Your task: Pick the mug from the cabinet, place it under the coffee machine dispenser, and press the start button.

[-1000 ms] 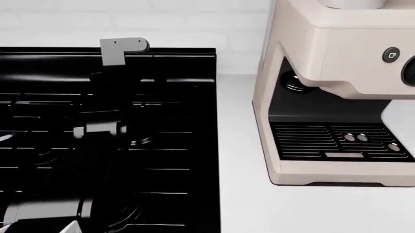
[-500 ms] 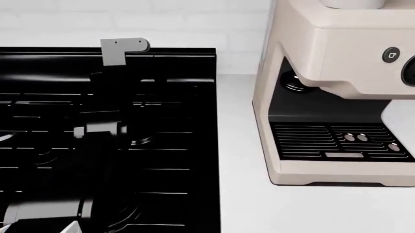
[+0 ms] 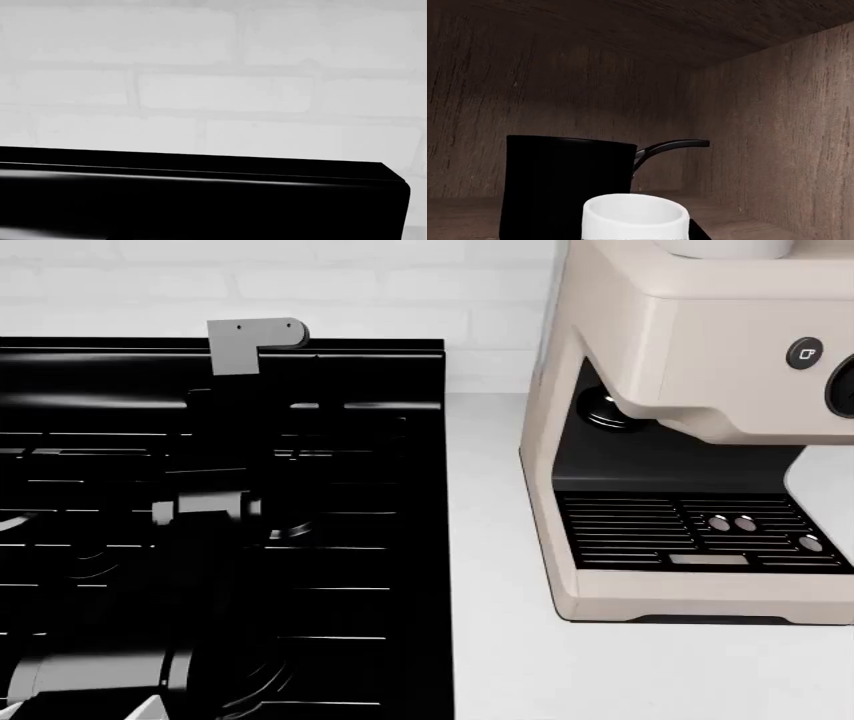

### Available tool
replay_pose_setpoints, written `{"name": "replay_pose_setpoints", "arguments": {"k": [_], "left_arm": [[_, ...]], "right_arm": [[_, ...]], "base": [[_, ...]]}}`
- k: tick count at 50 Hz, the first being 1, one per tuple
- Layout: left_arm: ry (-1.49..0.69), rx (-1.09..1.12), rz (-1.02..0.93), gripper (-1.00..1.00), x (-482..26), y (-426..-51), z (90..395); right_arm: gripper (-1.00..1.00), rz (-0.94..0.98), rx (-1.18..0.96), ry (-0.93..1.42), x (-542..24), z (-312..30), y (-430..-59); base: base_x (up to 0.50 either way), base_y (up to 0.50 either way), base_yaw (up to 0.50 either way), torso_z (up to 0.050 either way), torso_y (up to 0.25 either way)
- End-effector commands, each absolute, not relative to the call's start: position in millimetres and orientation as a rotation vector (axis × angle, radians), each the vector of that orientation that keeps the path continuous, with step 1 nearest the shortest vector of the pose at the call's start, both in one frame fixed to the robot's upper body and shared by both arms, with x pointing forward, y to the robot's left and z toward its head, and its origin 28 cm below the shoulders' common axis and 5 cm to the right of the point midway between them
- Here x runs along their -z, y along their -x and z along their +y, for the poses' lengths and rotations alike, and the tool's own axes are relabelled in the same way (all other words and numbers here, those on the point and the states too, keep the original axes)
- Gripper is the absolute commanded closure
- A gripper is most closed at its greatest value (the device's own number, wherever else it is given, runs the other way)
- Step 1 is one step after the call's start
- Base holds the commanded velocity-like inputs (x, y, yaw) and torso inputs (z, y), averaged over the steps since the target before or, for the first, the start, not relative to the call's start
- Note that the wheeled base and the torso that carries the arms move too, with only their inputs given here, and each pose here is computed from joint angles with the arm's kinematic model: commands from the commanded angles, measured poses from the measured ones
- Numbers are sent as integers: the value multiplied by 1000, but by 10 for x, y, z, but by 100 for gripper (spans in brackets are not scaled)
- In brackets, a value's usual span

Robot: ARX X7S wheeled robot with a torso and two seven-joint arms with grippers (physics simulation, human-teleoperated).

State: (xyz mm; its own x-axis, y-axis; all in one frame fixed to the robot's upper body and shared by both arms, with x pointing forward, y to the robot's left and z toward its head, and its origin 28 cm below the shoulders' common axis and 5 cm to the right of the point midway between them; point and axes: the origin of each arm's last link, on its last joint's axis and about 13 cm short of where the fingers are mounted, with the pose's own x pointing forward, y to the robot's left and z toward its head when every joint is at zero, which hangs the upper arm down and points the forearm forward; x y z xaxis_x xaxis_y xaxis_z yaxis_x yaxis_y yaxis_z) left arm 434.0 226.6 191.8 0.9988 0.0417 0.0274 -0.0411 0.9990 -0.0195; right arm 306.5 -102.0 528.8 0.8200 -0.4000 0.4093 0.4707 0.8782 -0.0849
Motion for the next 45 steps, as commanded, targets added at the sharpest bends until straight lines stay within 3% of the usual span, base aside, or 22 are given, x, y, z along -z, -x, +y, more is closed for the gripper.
{"name": "replay_pose_setpoints", "arguments": {"k": [1, 15, 27, 45], "left_arm": [[19, -40, -28, -100, -1921, -4340, 2264], [11, -46, -30, -100, -1919, -4340, 2262], [16, -46, -30, -100, -1920, -4340, 2263], [9, -50, -32, -100, -1919, -4340, 2263]], "right_arm": [[100, -69, 407, 188, -4682, -1093, -3506], [100, -98, 404, 141, -4714, -1093, -3440], [100, -420, 399, 34, -5342, -1034, -2771], [100, -627, 297, 48, -5622, -981, -2102]], "base": [[0, 0, -3, 0, 0], [3, -2, -2, 0, 0], [1, 0, -1, 0, 0], [0, 0, 0, 0, 0]]}}
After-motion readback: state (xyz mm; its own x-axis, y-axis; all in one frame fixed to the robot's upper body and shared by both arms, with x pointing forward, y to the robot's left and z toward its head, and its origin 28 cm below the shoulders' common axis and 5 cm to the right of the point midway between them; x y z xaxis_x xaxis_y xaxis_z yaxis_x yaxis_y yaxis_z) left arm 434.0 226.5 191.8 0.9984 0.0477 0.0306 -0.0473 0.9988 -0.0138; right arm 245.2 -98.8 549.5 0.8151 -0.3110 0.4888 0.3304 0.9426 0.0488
